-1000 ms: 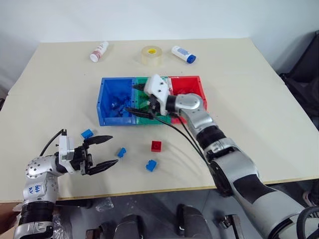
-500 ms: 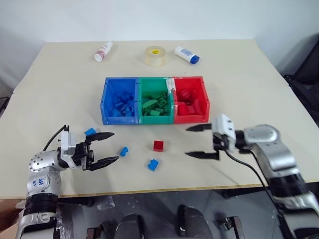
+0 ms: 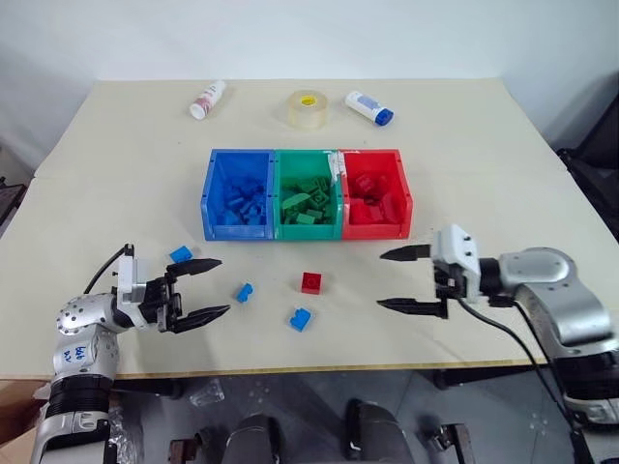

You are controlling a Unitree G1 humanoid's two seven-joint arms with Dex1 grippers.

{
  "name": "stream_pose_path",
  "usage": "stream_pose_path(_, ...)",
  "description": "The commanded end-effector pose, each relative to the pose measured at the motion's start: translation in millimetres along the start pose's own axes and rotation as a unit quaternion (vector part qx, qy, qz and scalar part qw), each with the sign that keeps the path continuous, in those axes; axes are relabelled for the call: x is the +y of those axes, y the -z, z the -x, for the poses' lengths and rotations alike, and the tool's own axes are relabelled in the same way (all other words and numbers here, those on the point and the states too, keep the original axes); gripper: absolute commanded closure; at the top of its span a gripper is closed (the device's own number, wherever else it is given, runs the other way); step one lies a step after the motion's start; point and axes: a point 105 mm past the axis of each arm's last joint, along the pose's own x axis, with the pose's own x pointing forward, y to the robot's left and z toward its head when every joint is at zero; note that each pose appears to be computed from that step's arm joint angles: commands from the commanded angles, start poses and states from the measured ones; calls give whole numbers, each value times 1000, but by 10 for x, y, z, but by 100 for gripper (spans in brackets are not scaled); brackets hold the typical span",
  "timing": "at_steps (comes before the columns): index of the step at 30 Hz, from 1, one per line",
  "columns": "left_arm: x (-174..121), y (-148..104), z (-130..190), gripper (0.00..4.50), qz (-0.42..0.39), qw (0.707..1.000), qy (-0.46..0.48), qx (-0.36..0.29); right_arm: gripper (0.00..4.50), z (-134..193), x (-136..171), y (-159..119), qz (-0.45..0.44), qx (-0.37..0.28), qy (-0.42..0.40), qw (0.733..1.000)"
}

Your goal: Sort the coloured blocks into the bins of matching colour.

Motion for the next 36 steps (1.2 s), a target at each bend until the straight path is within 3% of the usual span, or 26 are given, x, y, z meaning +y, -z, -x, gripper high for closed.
stream_pose_path(1,-49,-47,58,0,-19,1000,7,5,3,-207,-58,-33,12,6,2,1000)
stream_pose_path(12,-187,-30,152,0,-27,999,-17,10,3,-903,-65,-13,12,4,-45,999)
stream_pose_path(15,-214,-22,182,0,-27,999,-21,13,59,-937,-59,14,12,5,-48,999)
stream_pose_path(21,-225,-11,272,0,-29,999,-23,25,262,-948,-82,-53,16,-8,-43,999)
stream_pose_path(23,-205,-2,299,0,-31,999,-24,30,303,-927,-118,-108,20,-16,-33,999)
stream_pose_path(30,-118,2,299,0,-35,999,-28,25,303,-640,-276,-420,29,-69,19,997)
stream_pose_path(33,-87,10,274,0,-34,999,-28,24,303,-452,-452,-596,27,-98,70,992)
stream_pose_path(36,-52,19,217,0,-32,999,-22,20,303,-156,-831,-729,34,-109,161,980)
